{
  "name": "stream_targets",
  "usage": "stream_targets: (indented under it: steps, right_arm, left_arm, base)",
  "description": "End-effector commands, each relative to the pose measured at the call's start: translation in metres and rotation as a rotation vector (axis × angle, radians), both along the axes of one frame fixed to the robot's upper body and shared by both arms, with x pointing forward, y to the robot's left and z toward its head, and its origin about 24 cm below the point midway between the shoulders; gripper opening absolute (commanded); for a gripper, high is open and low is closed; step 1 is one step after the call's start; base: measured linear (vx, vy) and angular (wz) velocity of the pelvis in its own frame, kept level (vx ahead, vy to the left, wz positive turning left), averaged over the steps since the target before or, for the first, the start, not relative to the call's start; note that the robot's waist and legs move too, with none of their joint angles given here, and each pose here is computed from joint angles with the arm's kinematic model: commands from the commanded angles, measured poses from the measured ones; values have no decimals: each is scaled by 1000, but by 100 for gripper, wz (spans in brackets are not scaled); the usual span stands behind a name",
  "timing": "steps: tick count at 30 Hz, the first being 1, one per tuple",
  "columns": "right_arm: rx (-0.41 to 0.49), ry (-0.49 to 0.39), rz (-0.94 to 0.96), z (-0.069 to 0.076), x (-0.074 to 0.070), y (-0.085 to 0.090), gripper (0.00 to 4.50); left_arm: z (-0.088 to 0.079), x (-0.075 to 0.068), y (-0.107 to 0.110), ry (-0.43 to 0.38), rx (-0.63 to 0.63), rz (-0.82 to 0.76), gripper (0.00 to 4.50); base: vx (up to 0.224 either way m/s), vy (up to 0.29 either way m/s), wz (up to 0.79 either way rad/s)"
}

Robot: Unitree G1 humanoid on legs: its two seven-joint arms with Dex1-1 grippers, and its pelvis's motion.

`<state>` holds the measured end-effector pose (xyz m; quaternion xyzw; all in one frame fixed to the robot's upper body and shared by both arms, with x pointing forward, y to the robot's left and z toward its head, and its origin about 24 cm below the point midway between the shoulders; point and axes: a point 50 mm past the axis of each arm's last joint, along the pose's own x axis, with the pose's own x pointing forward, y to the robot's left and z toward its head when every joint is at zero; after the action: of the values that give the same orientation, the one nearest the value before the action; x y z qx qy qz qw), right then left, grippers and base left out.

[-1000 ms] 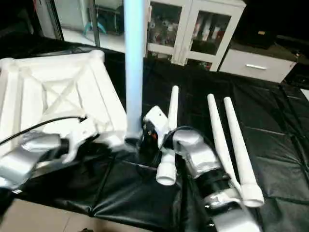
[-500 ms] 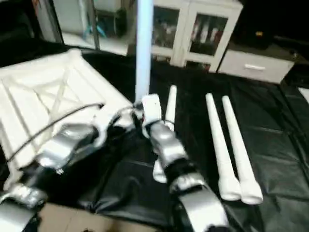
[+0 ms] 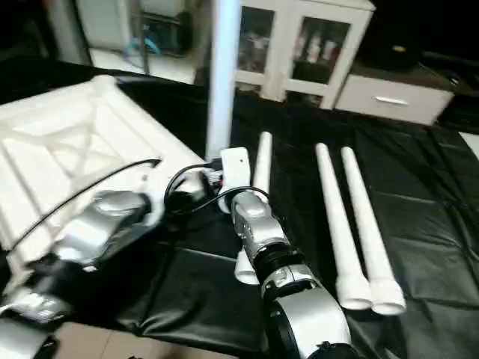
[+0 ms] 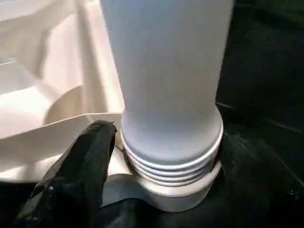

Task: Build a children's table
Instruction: Rotate leg to tighten

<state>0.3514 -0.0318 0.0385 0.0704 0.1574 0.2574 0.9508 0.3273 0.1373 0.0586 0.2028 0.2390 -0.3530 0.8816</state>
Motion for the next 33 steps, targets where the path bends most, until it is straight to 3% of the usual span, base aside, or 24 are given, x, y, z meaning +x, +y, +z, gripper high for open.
stream_targets:
  steps: [1, 4, 10, 13, 16, 24, 33]
  right_arm:
    - [20, -12, 107, 4, -4, 6, 394]
    - [-65, -63, 250, 7, -5, -23, 422]
    - [-112, -61, 480, 10, -15, -55, 445]
    - [-127, -68, 539, 13, -19, -62, 445]
    - [-141, -61, 633, 16, -25, -66, 445]
    - [-164, -47, 723, 18, -31, -65, 445]
    - [-137, -40, 725, 18, -32, -62, 368]
  left_arm:
    - [3, -6, -7, -20, -15, -91, 0]
    - [3, -20, 2, 12, -14, -210, 0]
    - [7, -43, 11, 85, -55, -390, 0]
    - [8, -50, 14, 127, -48, -438, 0]
    - [8, -57, 16, 173, -54, -479, 0]
    - [10, -55, 18, 156, -47, -469, 0]
    - [9, -57, 20, 157, -42, -459, 0]
  base:
    - [0, 0, 0]
    - [0, 0, 0]
    - [0, 0, 0]
    - [0, 0, 0]
    - [0, 0, 0]
    - [0, 0, 0]
    - [0, 0, 0]
